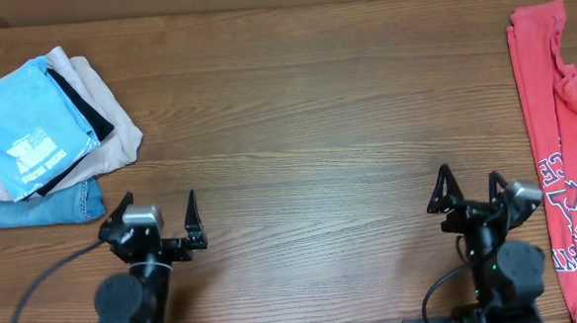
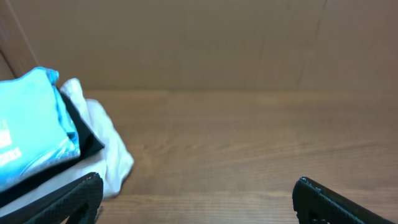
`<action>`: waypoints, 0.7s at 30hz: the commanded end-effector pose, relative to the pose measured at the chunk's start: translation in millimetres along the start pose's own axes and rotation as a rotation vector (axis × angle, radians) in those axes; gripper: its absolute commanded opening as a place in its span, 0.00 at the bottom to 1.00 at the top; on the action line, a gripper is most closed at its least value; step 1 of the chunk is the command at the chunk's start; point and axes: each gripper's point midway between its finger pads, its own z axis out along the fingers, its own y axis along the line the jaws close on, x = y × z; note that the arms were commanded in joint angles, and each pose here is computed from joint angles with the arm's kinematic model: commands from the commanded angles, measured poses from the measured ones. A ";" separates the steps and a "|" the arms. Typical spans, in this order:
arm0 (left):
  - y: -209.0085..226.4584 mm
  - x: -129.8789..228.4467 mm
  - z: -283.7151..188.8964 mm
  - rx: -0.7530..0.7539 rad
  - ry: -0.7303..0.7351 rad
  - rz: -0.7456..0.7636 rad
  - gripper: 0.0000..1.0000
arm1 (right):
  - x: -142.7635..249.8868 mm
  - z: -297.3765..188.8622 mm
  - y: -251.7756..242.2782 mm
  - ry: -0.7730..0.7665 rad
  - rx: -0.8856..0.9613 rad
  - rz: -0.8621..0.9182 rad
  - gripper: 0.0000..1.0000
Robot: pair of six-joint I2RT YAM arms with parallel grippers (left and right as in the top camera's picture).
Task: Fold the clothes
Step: 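Reach the right gripper to the red t-shirt and grasp it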
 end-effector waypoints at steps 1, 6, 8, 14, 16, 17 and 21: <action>-3.4 -26.2 3.8 0.007 0.046 -0.015 1.00 | -29.9 1.0 7.1 0.012 0.026 -0.001 1.00; -4.5 -38.2 16.7 -0.006 0.256 -0.008 1.00 | -44.7 18.4 13.4 0.185 0.095 -0.030 1.00; -4.7 -39.3 22.0 -0.012 0.340 -0.005 1.00 | -49.8 29.5 13.3 0.261 0.134 -0.038 1.00; -9.6 -33.3 34.8 0.003 0.508 -0.011 1.00 | -52.3 74.4 -2.2 0.492 0.252 -0.106 1.00; -14.2 -28.6 38.1 0.029 0.531 -0.017 1.00 | -53.0 92.5 -8.4 0.527 0.279 -0.099 1.00; -15.0 -26.7 39.4 0.033 0.539 -0.019 1.00 | -54.8 100.7 -12.5 0.532 0.294 -0.095 1.00; -15.5 -22.4 42.4 0.035 0.557 -0.019 1.00 | -65.3 127.3 -44.8 0.498 0.395 -0.069 1.00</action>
